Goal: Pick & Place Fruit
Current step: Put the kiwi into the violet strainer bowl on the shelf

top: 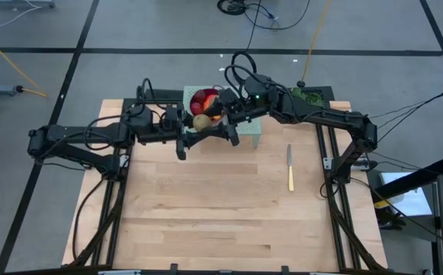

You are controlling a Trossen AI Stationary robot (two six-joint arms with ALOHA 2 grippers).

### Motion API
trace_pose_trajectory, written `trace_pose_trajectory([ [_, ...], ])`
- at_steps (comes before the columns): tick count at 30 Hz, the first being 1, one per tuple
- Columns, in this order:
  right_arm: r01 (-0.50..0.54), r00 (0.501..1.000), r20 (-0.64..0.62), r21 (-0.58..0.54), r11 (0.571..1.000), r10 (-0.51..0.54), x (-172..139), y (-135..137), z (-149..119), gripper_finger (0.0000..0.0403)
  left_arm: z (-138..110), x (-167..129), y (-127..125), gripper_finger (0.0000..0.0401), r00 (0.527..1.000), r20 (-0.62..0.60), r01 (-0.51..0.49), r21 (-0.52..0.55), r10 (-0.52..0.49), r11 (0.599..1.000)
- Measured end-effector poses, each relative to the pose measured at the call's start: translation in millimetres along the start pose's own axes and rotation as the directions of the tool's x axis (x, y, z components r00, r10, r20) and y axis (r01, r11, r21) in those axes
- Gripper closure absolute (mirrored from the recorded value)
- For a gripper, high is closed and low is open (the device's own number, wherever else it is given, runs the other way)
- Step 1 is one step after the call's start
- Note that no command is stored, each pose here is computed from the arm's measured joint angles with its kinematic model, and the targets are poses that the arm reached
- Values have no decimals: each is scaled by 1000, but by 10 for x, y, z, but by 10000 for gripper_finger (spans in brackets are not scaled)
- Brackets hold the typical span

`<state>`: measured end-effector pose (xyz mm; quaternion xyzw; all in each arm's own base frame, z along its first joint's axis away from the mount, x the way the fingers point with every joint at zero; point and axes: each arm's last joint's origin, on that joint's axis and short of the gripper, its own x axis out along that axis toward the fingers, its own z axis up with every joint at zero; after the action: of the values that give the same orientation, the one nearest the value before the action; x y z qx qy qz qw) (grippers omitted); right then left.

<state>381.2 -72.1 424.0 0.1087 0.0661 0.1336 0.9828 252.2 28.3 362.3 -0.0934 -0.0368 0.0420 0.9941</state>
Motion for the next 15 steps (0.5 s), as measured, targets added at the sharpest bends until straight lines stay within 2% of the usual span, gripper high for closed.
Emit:
trace_pose_trajectory([
  [6, 11, 1000, 23, -18, 1000, -11, -22, -36, 31, 90, -24, 1, -28, 205, 1000, -20, 9, -25, -9, 1000],
  [15, 50, 994, 102, -84, 995, -42, -168, -135, 166, 94, -66, -1, -50, 205, 998, -59, 4, -55, -7, 998],
])
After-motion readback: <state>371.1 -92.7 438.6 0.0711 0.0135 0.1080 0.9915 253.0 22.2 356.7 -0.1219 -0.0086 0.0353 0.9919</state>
